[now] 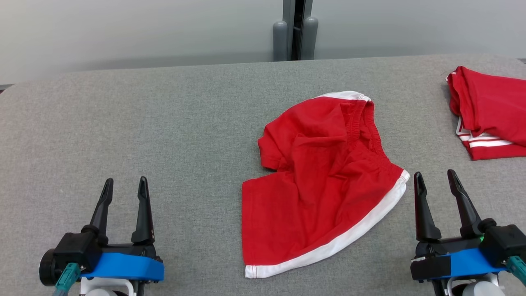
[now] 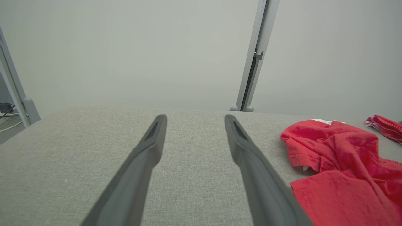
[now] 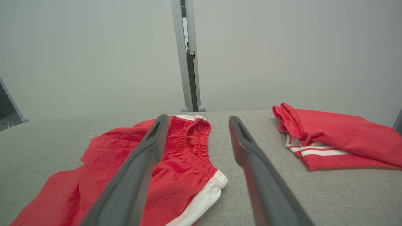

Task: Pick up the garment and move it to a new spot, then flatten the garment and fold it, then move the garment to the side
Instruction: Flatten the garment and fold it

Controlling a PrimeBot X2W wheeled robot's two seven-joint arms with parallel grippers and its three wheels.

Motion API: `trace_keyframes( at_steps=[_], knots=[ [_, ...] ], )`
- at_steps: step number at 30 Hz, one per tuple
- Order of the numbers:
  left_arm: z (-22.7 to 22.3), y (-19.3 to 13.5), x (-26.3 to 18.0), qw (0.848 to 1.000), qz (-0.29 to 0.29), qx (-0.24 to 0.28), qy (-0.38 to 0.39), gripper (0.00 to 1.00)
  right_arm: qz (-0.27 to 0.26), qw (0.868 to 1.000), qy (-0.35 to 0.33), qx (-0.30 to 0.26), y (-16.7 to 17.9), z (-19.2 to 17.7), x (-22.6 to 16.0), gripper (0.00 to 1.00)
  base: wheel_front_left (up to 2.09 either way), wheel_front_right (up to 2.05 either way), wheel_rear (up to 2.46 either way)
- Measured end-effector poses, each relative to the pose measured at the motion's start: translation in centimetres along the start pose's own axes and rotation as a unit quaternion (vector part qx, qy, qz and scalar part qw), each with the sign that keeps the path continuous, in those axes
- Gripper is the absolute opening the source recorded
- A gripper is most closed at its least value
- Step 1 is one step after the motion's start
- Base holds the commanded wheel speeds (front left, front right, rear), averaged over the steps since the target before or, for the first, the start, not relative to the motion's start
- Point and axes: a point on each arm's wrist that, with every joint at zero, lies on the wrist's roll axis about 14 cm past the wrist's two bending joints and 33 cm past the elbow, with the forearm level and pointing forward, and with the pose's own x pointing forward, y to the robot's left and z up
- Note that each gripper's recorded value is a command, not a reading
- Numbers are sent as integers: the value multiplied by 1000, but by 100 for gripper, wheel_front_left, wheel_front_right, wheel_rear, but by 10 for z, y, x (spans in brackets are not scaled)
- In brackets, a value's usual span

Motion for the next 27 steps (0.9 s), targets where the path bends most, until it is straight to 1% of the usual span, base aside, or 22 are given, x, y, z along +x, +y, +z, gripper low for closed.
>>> trace_keyframes(
  at_steps=[16, 22, 27],
  knots=[
    [1, -5, -6, 1000, -10, 3, 1, 100, -3, 1000, 14, 1, 3, -8, -6, 100, 0, 0, 0],
    [-13, -32, -12, 998, -55, -1, 24, 100, -24, 999, 35, -7, -11, -21, -9, 100, 0, 0, 0],
    [-37, -64, -23, 992, -110, -6, 61, 100, -33, 998, 51, -24, -24, -30, -3, 100, 0, 0, 0]
  ],
)
